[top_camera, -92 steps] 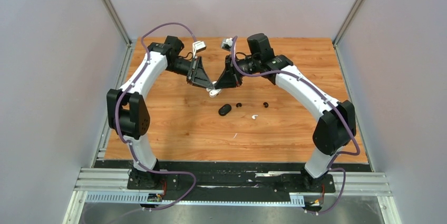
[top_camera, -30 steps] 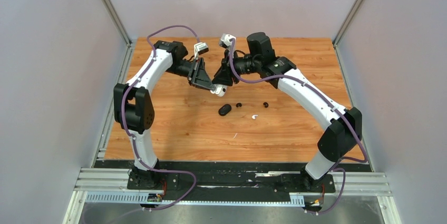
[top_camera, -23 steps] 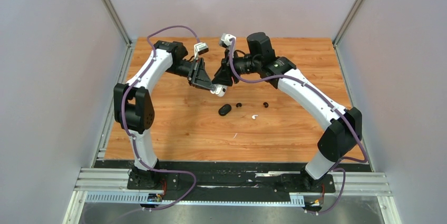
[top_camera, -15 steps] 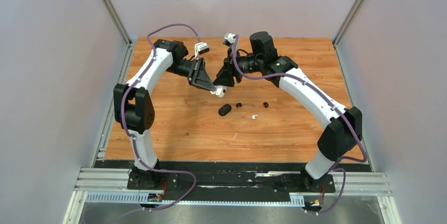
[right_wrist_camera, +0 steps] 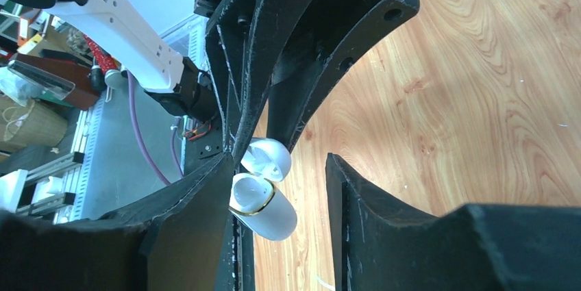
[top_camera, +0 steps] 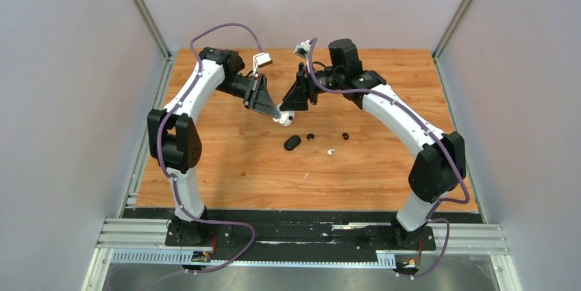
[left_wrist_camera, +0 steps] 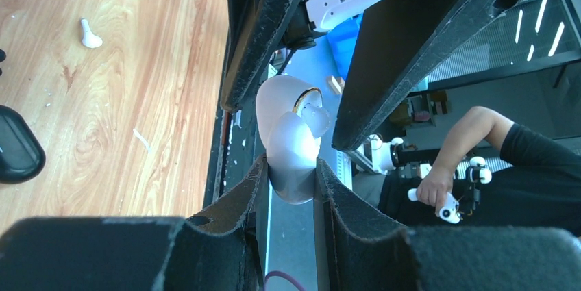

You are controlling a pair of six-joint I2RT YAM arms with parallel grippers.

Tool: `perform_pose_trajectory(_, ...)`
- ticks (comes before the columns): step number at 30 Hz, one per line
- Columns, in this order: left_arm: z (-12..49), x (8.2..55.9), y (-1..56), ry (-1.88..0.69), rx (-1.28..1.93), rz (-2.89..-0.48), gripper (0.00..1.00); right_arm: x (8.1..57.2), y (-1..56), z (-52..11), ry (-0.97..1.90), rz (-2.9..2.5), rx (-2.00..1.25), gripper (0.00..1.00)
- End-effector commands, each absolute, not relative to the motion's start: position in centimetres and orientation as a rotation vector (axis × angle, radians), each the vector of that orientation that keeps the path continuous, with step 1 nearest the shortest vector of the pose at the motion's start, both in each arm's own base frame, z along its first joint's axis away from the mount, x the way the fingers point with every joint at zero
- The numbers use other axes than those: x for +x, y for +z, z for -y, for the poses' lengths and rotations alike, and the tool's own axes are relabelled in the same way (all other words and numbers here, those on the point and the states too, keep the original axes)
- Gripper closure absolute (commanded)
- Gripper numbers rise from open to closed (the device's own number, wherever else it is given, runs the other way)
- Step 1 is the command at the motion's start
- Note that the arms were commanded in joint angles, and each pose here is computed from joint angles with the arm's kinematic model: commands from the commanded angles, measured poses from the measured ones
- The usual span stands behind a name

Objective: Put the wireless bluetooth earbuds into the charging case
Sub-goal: Place the earbud in the charging case.

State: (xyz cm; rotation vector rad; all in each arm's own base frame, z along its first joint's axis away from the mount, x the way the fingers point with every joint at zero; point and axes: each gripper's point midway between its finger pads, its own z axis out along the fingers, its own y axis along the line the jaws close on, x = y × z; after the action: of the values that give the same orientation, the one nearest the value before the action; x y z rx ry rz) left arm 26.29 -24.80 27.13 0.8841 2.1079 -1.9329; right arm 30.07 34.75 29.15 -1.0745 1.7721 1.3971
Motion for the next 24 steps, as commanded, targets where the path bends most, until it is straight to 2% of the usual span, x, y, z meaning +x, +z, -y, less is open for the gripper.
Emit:
perform_pose_trajectory(1, 24.6, 25.0, 28.3, -1.961, 0.873, -2.137, 1.0, 30.5, 32.0, -35.2, 1.461, -1.68, -1.071, 0.48)
perform_pose_trajectory(4, 24.5, 25.2, 27.7, -1.917, 0.883, -2.18, 1.0, 30.7, 33.6, -35.0, 1.471, -1.647, -1.059, 0.45)
perform_pose_trajectory(9, 24.4, 25.8, 27.0, -1.83, 0.888, -2.242, 1.0, 31.8, 34.6, -32.3, 1.412, -1.65, -1.001, 0.46)
perform_pose_trajectory(18, 22.9, 28.0, 25.7, -1.44, 0.93, -2.391, 1.0, 32.1, 28.3, -24.4, 0.947, -1.782, -1.025, 0.5)
perform_pose_trajectory(21, 22.2, 28.7, 25.6, -1.269, 1.039, -2.396, 1.0, 31.3, 27.2, -23.4, 0.975, -1.841, -0.974, 0.56)
perform_pose_trajectory(24, 22.2, 28.7, 25.2, -1.228, 1.125, -2.375, 1.0, 30.7, 27.5, -24.9, 1.078, -1.785, -1.027, 0.56)
